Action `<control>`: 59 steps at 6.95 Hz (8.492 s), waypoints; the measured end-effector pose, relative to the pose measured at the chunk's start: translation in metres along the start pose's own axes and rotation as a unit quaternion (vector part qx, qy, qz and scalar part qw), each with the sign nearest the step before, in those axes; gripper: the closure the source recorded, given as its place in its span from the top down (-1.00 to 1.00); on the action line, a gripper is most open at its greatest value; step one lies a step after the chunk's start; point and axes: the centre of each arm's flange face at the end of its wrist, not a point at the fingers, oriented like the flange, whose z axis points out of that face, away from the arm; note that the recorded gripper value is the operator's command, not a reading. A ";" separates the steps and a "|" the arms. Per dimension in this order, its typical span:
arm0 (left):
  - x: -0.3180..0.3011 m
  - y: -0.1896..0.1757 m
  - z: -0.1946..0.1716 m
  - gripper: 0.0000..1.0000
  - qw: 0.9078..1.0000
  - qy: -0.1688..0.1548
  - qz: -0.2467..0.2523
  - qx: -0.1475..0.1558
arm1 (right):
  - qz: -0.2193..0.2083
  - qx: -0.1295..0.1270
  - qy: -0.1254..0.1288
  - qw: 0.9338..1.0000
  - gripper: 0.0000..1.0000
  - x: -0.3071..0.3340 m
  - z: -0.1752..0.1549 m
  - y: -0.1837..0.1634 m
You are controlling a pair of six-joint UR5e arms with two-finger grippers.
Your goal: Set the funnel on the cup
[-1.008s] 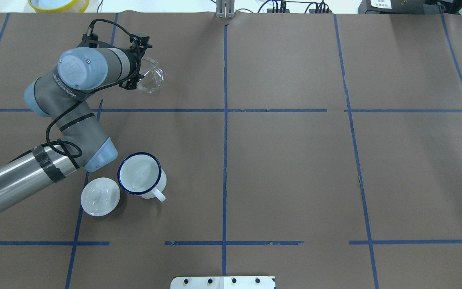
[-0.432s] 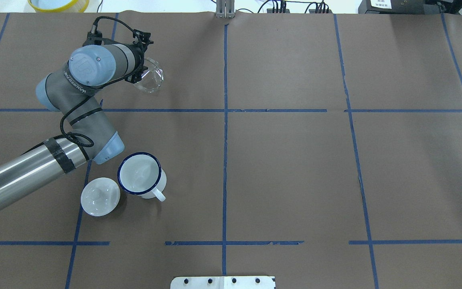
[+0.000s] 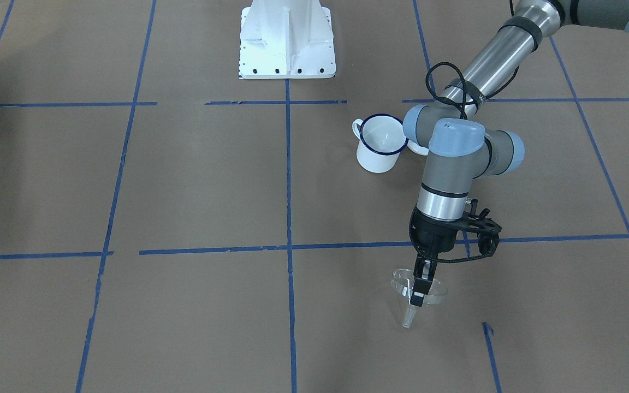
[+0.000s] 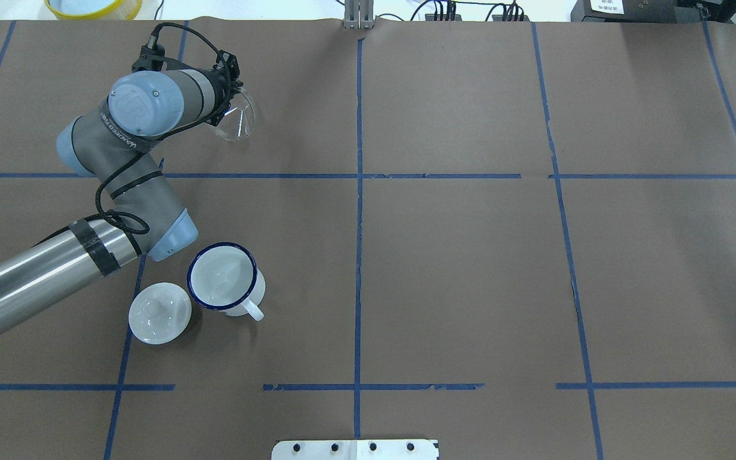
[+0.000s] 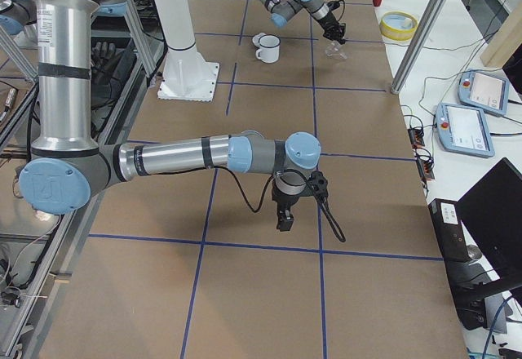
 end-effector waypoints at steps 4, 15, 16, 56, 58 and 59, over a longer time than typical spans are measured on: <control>0.078 0.005 -0.094 -1.00 0.997 0.013 0.028 -0.069 | 0.000 0.000 0.000 1.000 1.00 0.000 0.000 0.000; 0.002 0.124 -0.225 -1.00 0.869 -0.356 0.286 -0.191 | 0.000 0.000 0.000 1.000 1.00 0.000 0.000 0.000; -0.009 0.131 -0.208 -1.00 0.867 -0.355 0.290 -0.196 | 0.000 0.000 0.000 1.000 1.00 0.000 0.000 0.000; -0.211 -0.546 -0.336 1.00 0.766 -0.214 0.551 -0.253 | 0.000 -0.001 0.000 1.000 1.00 0.000 0.001 0.000; -0.206 -0.543 -0.336 1.00 0.762 -0.205 0.562 -0.247 | 0.000 0.000 0.000 1.000 1.00 0.000 0.000 0.000; -0.204 -0.542 -0.336 1.00 0.761 -0.204 0.565 -0.245 | 0.000 0.000 0.000 1.000 1.00 0.000 0.000 0.000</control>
